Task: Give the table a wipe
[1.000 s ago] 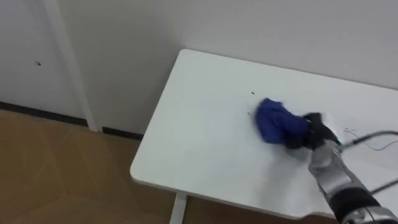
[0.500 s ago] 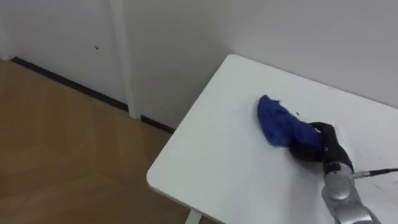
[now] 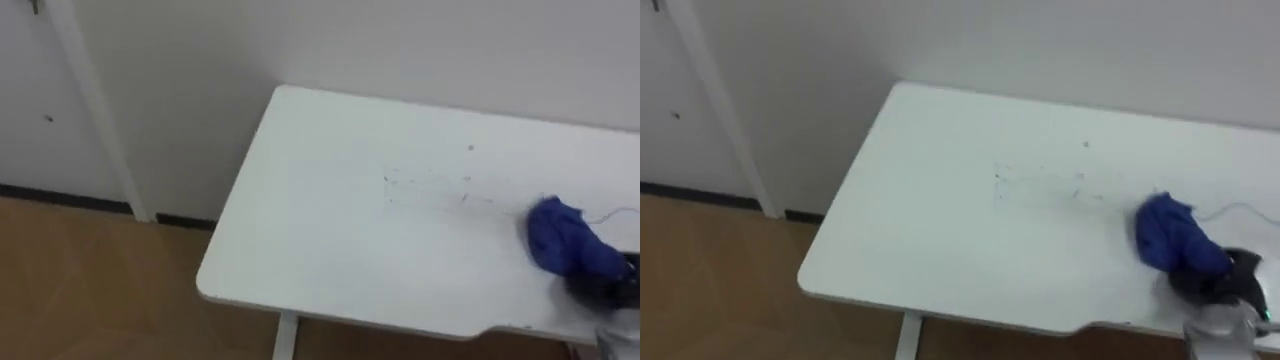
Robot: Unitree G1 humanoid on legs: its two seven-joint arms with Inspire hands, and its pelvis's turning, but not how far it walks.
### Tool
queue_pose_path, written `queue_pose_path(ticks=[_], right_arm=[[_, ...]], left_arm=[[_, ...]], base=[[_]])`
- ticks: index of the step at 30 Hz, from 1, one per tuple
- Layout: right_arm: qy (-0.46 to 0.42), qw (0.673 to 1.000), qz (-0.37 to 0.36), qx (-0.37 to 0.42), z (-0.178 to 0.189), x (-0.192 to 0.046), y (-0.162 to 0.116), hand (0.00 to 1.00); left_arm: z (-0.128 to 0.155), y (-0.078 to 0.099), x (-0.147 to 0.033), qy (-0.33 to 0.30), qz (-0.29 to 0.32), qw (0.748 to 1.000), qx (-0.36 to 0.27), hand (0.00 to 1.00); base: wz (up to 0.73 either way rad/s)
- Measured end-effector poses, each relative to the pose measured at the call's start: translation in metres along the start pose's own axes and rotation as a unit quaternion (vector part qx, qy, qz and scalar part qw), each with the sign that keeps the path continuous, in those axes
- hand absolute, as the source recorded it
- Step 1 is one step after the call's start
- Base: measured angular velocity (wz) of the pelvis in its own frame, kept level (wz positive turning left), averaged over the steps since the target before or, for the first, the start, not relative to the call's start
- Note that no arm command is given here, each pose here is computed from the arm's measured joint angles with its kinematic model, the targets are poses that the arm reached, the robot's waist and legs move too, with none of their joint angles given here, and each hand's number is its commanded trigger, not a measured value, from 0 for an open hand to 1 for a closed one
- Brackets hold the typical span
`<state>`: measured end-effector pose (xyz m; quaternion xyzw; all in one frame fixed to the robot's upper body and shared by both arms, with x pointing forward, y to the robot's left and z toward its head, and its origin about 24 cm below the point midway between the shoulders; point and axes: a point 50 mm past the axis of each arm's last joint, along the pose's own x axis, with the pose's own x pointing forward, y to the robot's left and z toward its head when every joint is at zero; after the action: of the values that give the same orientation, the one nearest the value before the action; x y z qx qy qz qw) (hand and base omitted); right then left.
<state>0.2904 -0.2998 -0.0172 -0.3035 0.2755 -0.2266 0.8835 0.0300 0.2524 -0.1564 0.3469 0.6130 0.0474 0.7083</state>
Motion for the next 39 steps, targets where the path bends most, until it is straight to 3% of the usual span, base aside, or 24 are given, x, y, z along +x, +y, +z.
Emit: queue_pose_path(ticks=[3, 8, 13, 21, 26, 31, 36, 39], right_arm=[[-0.077, 0.996, 0.029, -0.033, 0.057, 0.004, 0.009, 1.00], [-0.104, 0.994, 0.029, -0.036, 0.078, 0.005, 0.004, 1.00], [-0.084, 0.994, 0.049, -0.047, 0.027, -0.001, 0.013, 1.00], [0.064, 0.997, -0.046, 0.003, -0.115, -0.039, -0.012, 1.00], [0.089, 0.994, -0.060, -0.004, -0.140, -0.053, -0.020, 1.00], [0.087, 0.996, -0.035, -0.005, -0.111, -0.044, 0.004, 1.00], [-0.007, 0.997, 0.054, -0.048, -0.015, -0.035, 0.066, 1.00], [-0.084, 0.992, 0.084, -0.049, 0.043, -0.030, 0.076, 1.00]], left_arm=[[0.026, 0.006, 0.003, -0.039, 0.003, 0.999, 0.004, 0.00], [0.015, 0.007, 0.002, -0.024, 0.000, 1.000, -0.009, 0.00], [-0.010, 0.002, -0.001, 0.011, -0.005, 1.000, -0.010, 0.00], [-0.034, 0.001, -0.007, 0.033, 0.030, 0.999, 0.008, 0.00], [-0.035, 0.006, -0.006, 0.042, 0.040, 0.998, -0.003, 0.00], [-0.013, 0.004, -0.003, 0.011, 0.034, 0.999, -0.009, 0.00], [0.024, 0.021, 0.008, -0.042, 0.044, 0.998, -0.009, 0.00], [0.042, 0.035, 0.011, -0.073, 0.057, 0.995, -0.018, 0.00]], base=[[0.14], [0.37], [0.54], [0.30], [-0.16], [-0.62], [-1.00], [-0.19]])
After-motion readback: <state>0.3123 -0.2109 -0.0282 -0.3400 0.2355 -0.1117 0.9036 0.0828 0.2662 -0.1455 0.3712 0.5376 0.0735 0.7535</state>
